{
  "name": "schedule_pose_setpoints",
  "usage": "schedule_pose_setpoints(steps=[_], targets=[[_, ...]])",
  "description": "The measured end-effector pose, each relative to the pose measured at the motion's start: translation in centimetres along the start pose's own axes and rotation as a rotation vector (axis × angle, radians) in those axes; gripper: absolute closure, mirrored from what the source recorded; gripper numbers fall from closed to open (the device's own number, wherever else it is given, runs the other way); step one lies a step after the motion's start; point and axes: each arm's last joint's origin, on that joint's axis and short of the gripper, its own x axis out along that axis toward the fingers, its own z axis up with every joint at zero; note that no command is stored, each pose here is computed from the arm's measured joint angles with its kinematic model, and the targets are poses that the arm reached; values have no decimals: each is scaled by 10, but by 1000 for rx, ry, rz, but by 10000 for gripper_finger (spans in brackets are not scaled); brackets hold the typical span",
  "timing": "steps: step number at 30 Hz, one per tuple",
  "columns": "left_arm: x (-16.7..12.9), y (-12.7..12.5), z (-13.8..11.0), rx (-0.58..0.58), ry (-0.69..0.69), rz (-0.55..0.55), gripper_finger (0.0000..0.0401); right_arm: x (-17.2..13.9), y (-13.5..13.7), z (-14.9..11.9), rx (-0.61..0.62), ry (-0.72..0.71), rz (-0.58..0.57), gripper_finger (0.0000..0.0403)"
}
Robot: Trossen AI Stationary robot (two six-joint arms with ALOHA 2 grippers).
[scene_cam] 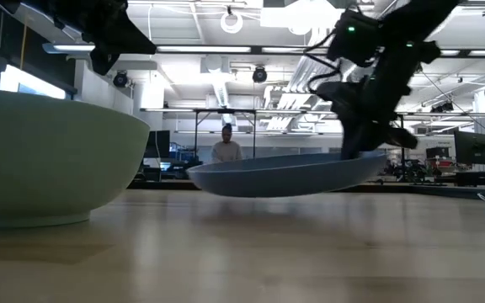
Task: Set table place
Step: Move the blue plate to the center of the table
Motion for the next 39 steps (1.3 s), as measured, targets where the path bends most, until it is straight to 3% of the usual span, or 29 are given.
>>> schedule_pose_setpoints(steps=[8, 13, 39], targets=[[0, 0, 0, 1, 7, -14, 400, 22, 28, 19, -152, 120, -128, 403], [0, 0, -1, 3, 21, -20, 400, 33, 37, 25, -206, 152, -151, 403], [0, 1, -4, 8, 44, -10, 400, 40, 30, 22, -240, 145, -213, 402]])
